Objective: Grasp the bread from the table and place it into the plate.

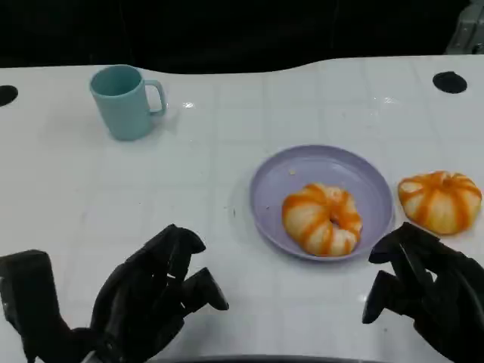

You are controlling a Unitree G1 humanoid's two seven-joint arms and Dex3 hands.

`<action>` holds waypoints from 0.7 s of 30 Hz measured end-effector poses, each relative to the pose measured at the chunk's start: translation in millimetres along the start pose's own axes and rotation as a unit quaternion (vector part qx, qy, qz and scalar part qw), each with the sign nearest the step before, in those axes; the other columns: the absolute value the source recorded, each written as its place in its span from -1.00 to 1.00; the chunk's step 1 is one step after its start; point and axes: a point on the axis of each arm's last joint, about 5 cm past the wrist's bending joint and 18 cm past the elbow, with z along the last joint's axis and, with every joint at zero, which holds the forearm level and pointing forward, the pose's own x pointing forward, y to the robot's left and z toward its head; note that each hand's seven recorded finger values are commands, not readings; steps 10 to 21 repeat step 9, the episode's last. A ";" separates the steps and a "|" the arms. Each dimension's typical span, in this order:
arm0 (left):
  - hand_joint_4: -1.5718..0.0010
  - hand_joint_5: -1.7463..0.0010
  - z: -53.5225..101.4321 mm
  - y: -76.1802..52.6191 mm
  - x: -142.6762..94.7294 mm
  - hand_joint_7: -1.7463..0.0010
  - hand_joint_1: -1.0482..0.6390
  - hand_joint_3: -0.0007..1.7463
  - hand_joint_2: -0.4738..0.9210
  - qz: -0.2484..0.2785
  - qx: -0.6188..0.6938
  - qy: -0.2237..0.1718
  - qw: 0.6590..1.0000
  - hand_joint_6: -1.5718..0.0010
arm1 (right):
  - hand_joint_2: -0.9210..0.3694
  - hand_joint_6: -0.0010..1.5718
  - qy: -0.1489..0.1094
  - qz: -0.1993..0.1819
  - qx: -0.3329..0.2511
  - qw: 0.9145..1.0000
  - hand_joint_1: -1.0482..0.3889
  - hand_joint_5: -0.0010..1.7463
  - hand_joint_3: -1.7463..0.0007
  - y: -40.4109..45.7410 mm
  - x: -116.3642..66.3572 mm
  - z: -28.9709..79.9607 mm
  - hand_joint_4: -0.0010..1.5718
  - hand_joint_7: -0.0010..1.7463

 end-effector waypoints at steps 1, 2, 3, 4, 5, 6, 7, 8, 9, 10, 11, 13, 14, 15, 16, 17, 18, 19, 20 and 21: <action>-0.04 -1.00 -0.1 -0.1 0.1 -1.00 -0.41 -0.50 1.00 0.000 0.000 0.000 1.000 0.23 | -1.00 -0.38 -0.001 0.001 0.000 1.000 -0.15 1.00 0.55 -0.1 0.0 0.0 -0.18 0.86; -0.04 -1.00 -0.1 -0.3 0.2 -1.00 -0.41 -0.50 1.00 -0.001 0.001 0.000 1.000 0.23 | -1.00 -0.38 -0.002 0.003 0.000 1.000 -0.15 1.00 0.56 -0.3 0.1 -0.2 -0.18 0.86; -0.05 -1.00 -0.2 -0.7 0.4 -1.00 -0.41 -0.50 1.00 -0.002 0.002 0.000 1.000 0.23 | -1.00 -0.37 -0.004 0.005 0.000 1.000 -0.15 1.00 0.56 -0.6 0.2 -0.5 -0.17 0.86; -0.05 -1.00 -0.3 -0.9 0.6 -1.00 -0.40 -0.50 1.00 -0.003 0.003 0.000 1.000 0.22 | -1.00 -0.37 -0.005 0.007 0.000 1.000 -0.16 1.00 0.56 -1.0 0.3 -0.8 -0.17 0.86; -0.05 -1.00 -0.3 -1.0 0.7 -1.00 -0.40 -0.50 1.00 -0.004 0.003 -0.001 1.000 0.21 | -1.00 -0.37 -0.006 0.007 0.000 1.000 -0.16 1.00 0.56 -1.4 0.5 -1.3 -0.17 0.85; -0.05 -1.00 -0.4 -1.0 0.8 -1.00 -0.40 -0.49 1.00 -0.004 0.004 -0.001 1.000 0.20 | -1.00 -0.36 -0.004 0.008 0.000 1.000 -0.16 1.00 0.56 -1.8 0.7 -1.9 -0.17 0.85; -0.05 -1.00 -0.5 -0.8 0.8 -1.00 -0.40 -0.49 1.00 -0.003 0.004 -0.002 1.000 0.20 | -1.00 -0.36 -0.003 0.007 0.000 1.000 -0.16 1.00 0.56 -2.1 0.6 -2.4 -0.16 0.85; -0.05 -1.00 -0.6 -0.6 0.9 -1.00 -0.40 -0.49 1.00 -0.003 0.004 -0.003 1.000 0.19 | -1.00 -0.36 -0.003 0.006 0.000 1.000 -0.16 1.00 0.57 -2.2 0.6 -2.5 -0.16 0.85; -0.05 -1.00 -0.6 -0.5 0.9 -1.00 -0.40 -0.49 1.00 -0.003 0.004 -0.004 1.000 0.19 | -1.00 -0.36 -0.003 0.006 0.000 1.000 -0.15 1.00 0.56 -2.3 0.5 -2.5 -0.17 0.85; -0.05 -1.00 -0.6 -0.5 0.9 -1.00 -0.40 -0.49 1.00 -0.003 0.004 -0.004 1.000 0.19 | -1.00 -0.36 -0.003 0.006 0.000 1.000 -0.15 1.00 0.56 -2.3 0.5 -2.5 -0.17 0.85; -0.05 -1.00 -0.6 -0.5 0.9 -1.00 -0.40 -0.49 1.00 -0.003 0.004 -0.004 1.000 0.19 | -1.00 -0.36 -0.003 0.006 0.000 1.000 -0.15 1.00 0.56 -2.3 0.5 -2.5 -0.17 0.85; -0.05 -1.00 -0.6 -0.5 0.9 -1.00 -0.40 -0.49 1.00 -0.003 0.004 -0.004 1.000 0.19 | -1.00 -0.36 -0.003 0.006 0.000 1.000 -0.15 1.00 0.56 -2.3 0.5 -2.5 -0.17 0.85; -0.05 -1.00 -0.6 -0.5 0.9 -1.00 -0.40 -0.49 1.00 -0.003 0.004 -0.004 1.000 0.19 | -1.00 -0.36 -0.003 0.006 0.000 1.000 -0.15 1.00 0.56 -2.3 0.5 -2.5 -0.17 0.85; -0.05 -1.00 -0.6 -0.5 0.9 -1.00 -0.40 -0.49 1.00 -0.003 0.004 -0.004 1.000 0.19 | -1.00 -0.36 -0.003 0.006 0.000 1.000 -0.15 1.00 0.56 -2.3 0.5 -2.5 -0.17 0.85; -0.05 -1.00 -0.6 -0.5 0.9 -1.00 -0.40 -0.49 1.00 -0.003 0.004 -0.004 1.000 0.19 | -1.00 -0.36 -0.003 0.006 0.000 1.000 -0.15 1.00 0.56 -2.3 0.5 -2.5 -0.17 0.85; -0.05 -1.00 -0.6 -0.5 0.9 -1.00 -0.40 -0.49 1.00 -0.003 0.004 -0.004 1.000 0.19 | -1.00 -0.36 -0.003 0.006 0.000 1.000 -0.15 1.00 0.56 -2.3 0.5 -2.5 -0.17 0.85; -0.05 -1.00 -0.6 -0.5 0.9 -1.00 -0.40 -0.49 1.00 -0.003 0.004 -0.004 1.000 0.19 | -1.00 -0.36 -0.003 0.006 0.000 1.000 -0.15 1.00 0.56 -2.3 0.5 -2.5 -0.17 0.85; -0.05 -1.00 -0.6 -0.5 0.9 -1.00 -0.40 -0.49 1.00 -0.003 0.004 -0.004 1.000 0.19 | -1.00 -0.36 -0.003 0.006 0.000 1.000 -0.15 1.00 0.56 -2.3 0.5 -2.5 -0.17 0.85; -0.05 -1.00 -0.6 -0.5 0.9 -1.00 -0.40 -0.49 1.00 -0.003 0.004 -0.004 1.000 0.19 | -1.00 -0.36 -0.003 0.006 0.000 1.000 -0.15 1.00 0.56 -2.3 0.5 -2.5 -0.17 0.85; -0.05 -1.00 -0.6 -0.5 0.9 -1.00 -0.40 -0.49 1.00 -0.003 0.004 -0.004 1.000 0.19 | -1.00 -0.36 -0.003 0.006 0.000 1.000 -0.15 1.00 0.56 -2.3 0.5 -2.5 -0.17 0.85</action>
